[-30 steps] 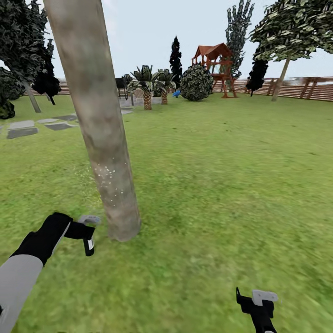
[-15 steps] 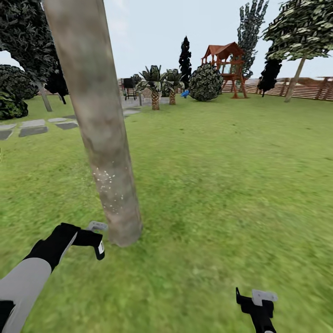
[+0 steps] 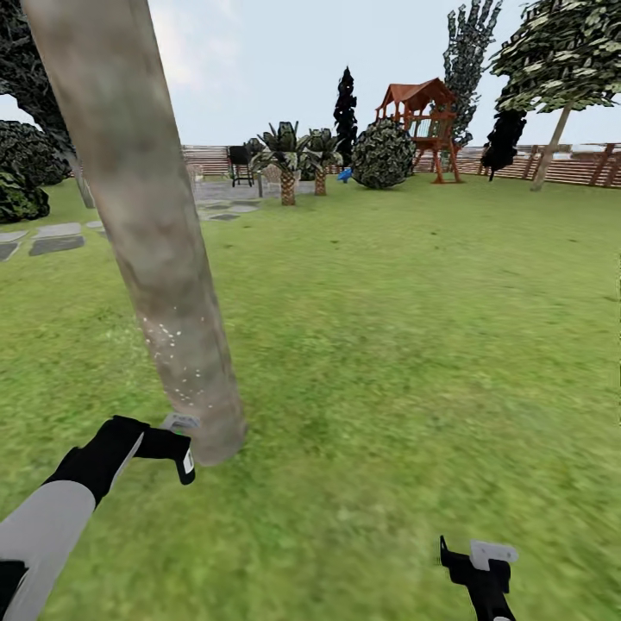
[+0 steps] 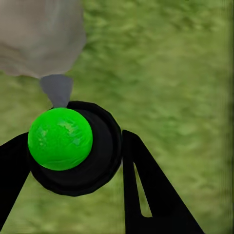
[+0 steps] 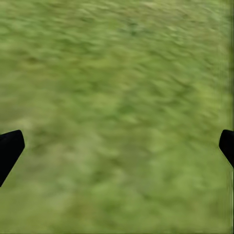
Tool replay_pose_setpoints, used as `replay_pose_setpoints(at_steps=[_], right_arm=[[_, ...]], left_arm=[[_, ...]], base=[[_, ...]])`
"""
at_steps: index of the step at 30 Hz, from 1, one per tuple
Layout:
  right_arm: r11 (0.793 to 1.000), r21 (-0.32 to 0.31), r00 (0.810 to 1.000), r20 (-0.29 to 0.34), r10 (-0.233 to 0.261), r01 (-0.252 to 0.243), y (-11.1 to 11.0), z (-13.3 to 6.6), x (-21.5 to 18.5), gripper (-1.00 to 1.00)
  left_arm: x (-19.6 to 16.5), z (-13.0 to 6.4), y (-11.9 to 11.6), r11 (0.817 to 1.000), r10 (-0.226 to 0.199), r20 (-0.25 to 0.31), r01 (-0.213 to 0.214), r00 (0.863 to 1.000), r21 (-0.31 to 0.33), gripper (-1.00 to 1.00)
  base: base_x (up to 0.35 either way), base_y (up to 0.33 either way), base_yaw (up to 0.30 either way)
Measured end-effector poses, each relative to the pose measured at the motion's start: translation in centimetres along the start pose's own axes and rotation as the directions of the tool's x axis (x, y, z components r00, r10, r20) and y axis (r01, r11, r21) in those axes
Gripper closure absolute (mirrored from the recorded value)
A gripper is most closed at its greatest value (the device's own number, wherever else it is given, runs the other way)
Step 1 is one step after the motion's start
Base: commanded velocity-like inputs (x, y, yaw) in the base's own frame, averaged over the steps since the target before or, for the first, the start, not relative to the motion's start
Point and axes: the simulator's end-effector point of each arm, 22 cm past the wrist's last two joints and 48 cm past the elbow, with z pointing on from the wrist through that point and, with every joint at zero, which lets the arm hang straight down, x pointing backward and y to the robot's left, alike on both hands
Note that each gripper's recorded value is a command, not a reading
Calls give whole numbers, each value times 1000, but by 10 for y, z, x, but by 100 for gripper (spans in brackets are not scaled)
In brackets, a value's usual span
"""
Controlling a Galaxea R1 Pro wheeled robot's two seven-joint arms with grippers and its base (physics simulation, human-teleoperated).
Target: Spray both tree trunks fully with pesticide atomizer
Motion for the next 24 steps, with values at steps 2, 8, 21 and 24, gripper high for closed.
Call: replay_pose_setpoints(at_steps=[2,8,21,24], right_arm=[[1000,-1,1000,0,0,0,1,0,0,-100],[1000,-3,1000,0,2,-2,2,0,0,-100],[1000,-5,1000,0,1,-1,4,0,0,-100],[1000,-6,1000,0,1,-1,4,-1,0,-100]], left_arm=[[0,0,1,1000,0,0,0,1000,-2,100],[0,0,0,1000,-1,1,1,1000,0,100],[1,0,1,1000,0,-1,0,1000,-3,100],[1,0,1,1000,0,-1,0,1000,-3,100]], base=[[0,-273,0],[0,-273,1],[44,-272,230],[158,-261,277]])
